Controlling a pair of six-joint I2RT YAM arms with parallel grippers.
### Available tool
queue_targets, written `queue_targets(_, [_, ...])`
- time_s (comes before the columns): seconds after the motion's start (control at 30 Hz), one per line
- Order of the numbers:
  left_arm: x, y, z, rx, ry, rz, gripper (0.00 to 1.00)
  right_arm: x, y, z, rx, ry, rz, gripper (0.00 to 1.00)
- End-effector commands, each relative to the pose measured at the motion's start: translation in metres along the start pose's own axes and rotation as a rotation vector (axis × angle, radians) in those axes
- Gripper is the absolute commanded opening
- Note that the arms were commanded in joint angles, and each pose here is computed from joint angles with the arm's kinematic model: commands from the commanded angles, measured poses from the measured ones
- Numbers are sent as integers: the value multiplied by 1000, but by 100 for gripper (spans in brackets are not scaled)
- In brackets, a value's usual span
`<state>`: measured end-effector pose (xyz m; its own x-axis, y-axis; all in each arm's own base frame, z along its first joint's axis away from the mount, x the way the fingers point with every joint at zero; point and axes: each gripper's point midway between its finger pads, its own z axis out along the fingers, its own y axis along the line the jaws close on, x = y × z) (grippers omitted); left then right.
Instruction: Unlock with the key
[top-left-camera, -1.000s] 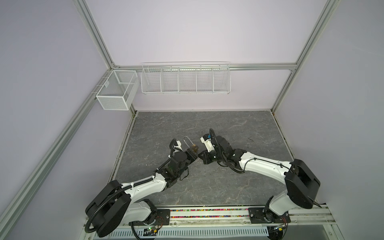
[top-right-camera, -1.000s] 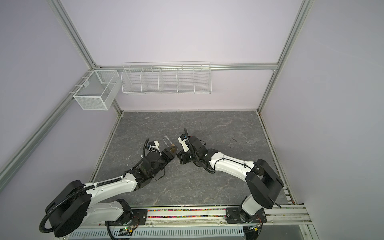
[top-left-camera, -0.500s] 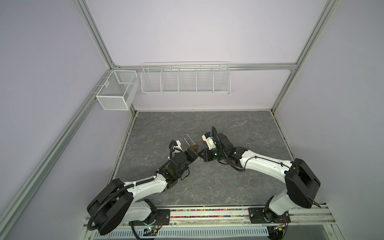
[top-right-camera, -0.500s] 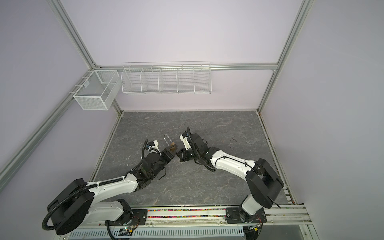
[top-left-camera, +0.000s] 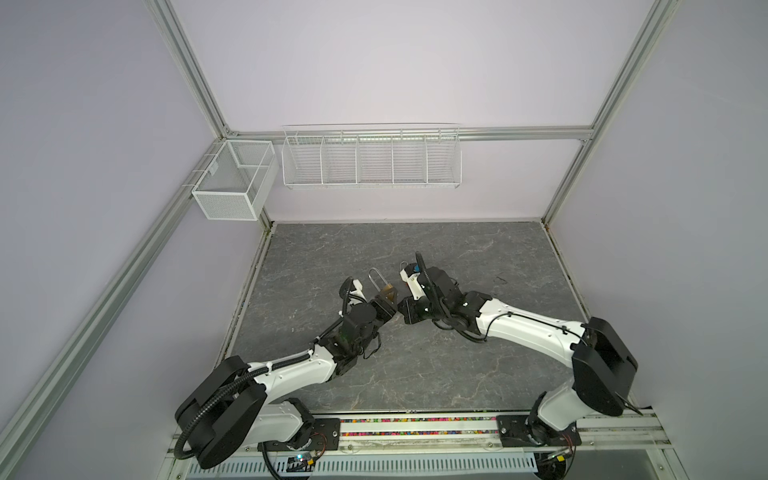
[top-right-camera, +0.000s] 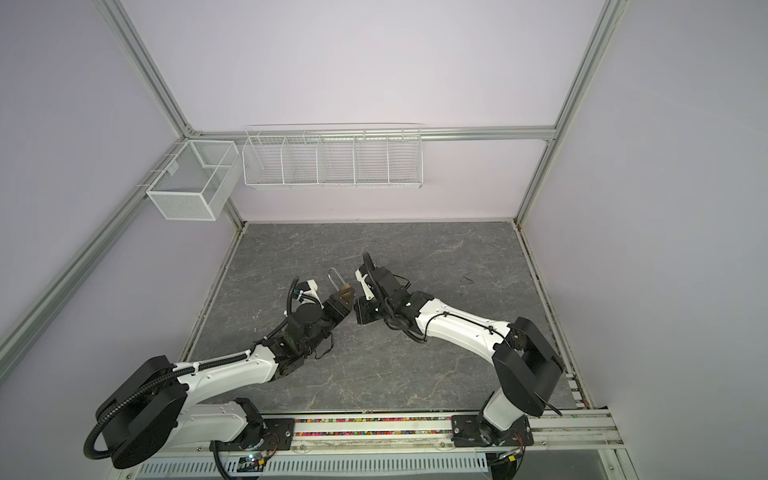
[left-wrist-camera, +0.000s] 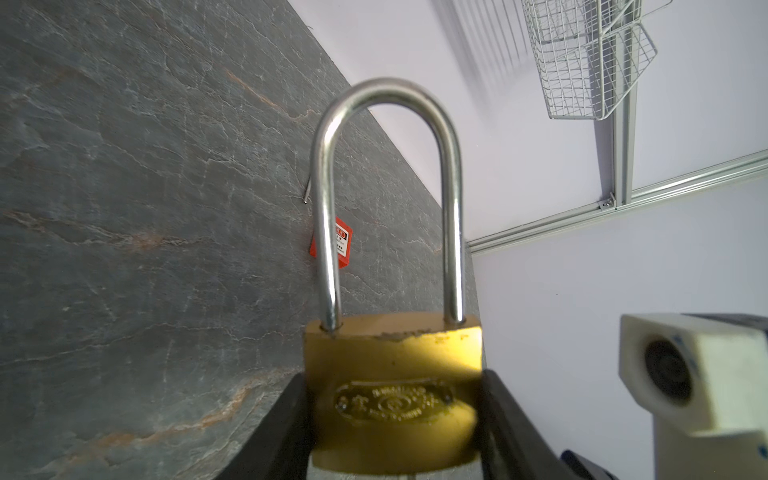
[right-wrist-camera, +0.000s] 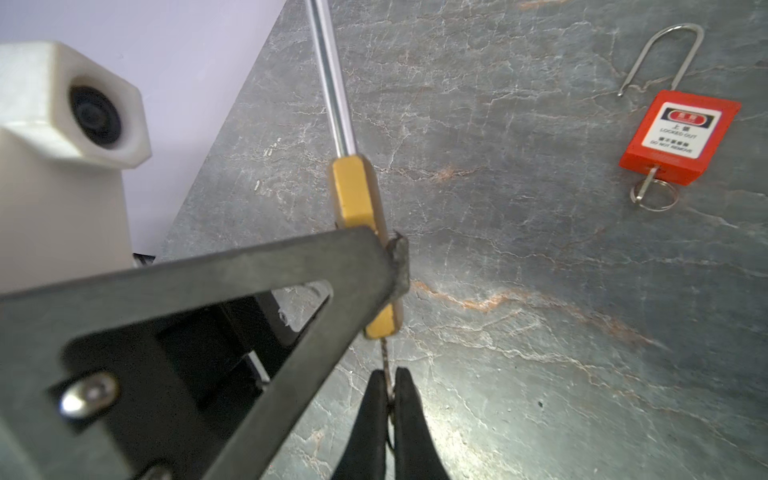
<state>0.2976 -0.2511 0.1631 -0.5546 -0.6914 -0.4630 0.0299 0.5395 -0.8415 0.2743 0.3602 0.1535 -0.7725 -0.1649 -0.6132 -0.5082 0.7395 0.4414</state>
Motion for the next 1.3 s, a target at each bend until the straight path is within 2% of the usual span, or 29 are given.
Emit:
queue_targets(0.0, [11,-12,0,9,52,8,0,-44,-3,-14,61,-163,-32,7])
queue_targets(0.63, [45,-19,11,41,131,21,0,-67,8,-20,-33,-200,-2,7])
queue_targets(1.03, [60,-14,15,58,167,12,0,-84,11,-36,-198,-247,88,7])
queue_targets(1.27, [55,-16,13,51,153,30,0,-72,6,-35,-160,-218,59,7])
